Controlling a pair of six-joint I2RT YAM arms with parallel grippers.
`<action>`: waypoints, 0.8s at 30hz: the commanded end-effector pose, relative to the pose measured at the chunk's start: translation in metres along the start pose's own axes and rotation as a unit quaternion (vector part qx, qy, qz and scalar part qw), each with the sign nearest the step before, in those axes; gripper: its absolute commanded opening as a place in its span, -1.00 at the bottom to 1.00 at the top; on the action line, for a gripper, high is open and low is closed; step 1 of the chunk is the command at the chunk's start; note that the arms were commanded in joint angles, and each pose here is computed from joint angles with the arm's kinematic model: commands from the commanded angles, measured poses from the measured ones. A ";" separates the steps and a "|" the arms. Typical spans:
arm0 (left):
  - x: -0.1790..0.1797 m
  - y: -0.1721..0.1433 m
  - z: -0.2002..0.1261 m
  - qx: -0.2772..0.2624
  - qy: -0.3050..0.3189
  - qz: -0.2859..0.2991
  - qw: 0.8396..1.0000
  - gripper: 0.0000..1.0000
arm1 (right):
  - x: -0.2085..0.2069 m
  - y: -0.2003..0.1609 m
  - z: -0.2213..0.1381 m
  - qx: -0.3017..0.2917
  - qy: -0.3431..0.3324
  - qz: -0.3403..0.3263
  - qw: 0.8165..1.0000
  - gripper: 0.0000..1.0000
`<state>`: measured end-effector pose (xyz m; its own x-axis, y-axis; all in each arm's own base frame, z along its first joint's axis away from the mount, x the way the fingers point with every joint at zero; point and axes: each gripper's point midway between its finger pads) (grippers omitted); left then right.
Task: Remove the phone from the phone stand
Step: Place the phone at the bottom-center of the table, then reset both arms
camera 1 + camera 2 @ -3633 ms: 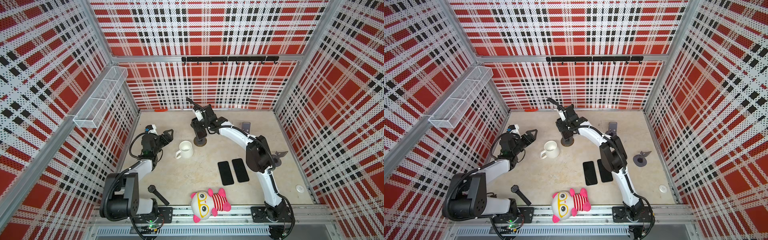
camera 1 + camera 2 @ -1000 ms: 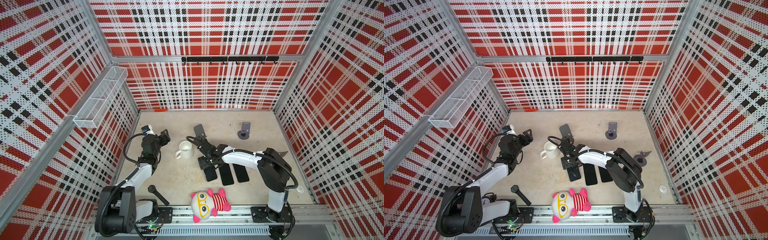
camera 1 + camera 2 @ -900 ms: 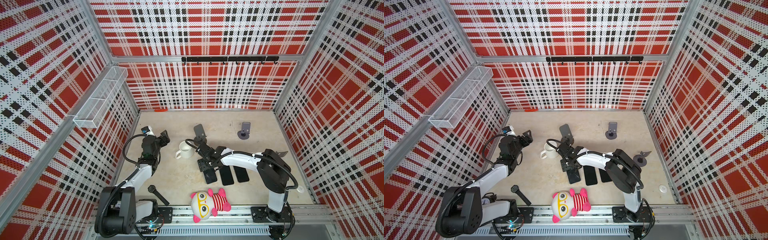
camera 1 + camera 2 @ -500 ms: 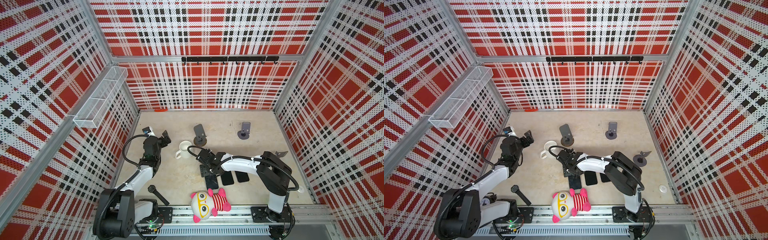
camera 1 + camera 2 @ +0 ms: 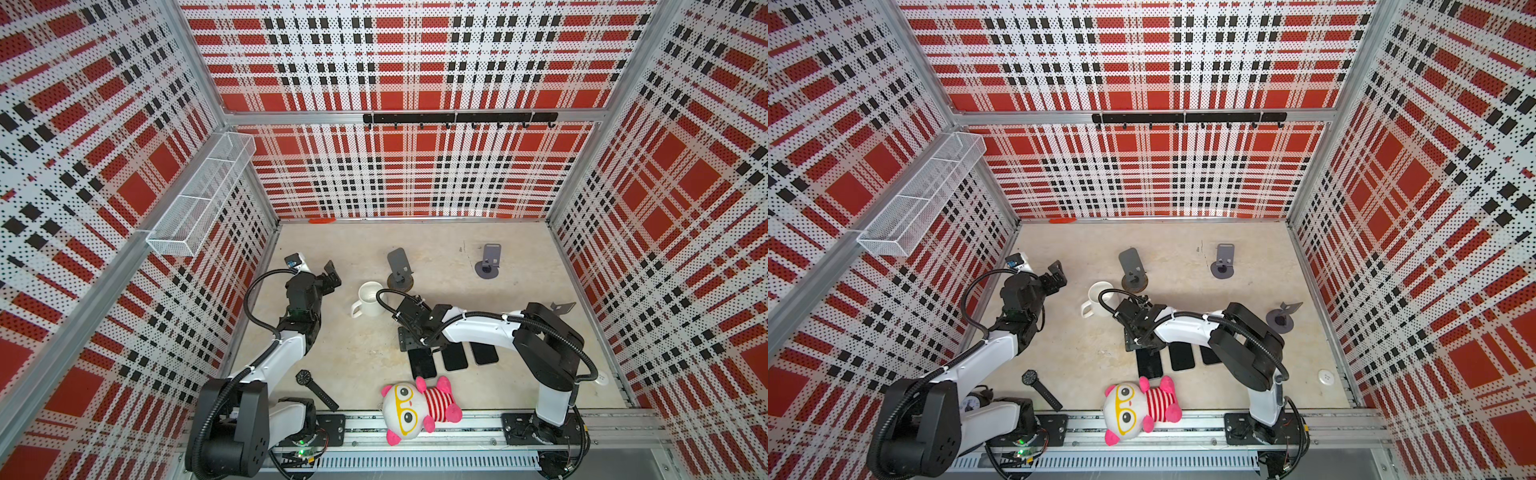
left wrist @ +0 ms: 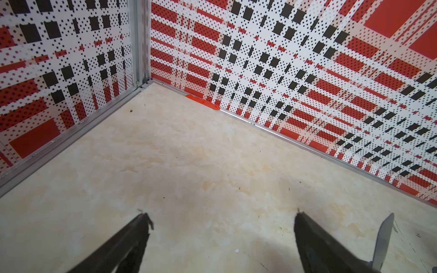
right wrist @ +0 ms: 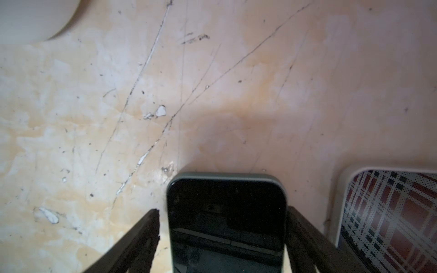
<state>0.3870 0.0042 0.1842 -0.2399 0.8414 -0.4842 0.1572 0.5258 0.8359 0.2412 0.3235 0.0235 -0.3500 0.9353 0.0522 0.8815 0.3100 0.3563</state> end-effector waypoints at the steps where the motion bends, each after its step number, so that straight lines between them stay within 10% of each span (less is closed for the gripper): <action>1: 0.004 0.000 0.001 -0.002 0.006 0.006 1.000 0.96 | -0.004 -0.006 0.007 0.002 -0.011 0.009 1.000 0.68; 14: 0.014 0.000 0.003 -0.010 0.031 0.017 0.999 0.96 | -0.011 0.079 -0.100 -0.190 0.003 0.022 0.982 0.74; 24: 0.007 0.002 0.004 -0.031 0.053 0.055 0.997 0.96 | -0.137 0.126 -0.229 -0.439 -0.130 0.031 0.889 0.99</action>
<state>0.3877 0.0061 0.1698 -0.3034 0.8671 -0.3951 0.1732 0.4579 0.8719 0.3123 0.2364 0.2546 -0.2477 0.9682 0.0363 0.3948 0.0666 0.9164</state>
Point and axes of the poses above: each gripper's point midway between its finger pads, its own z axis out along the fingers, its own x axis along the line the jaws close on, y = z × x, and after that the axes turned 11 degrees about -z, right-handed
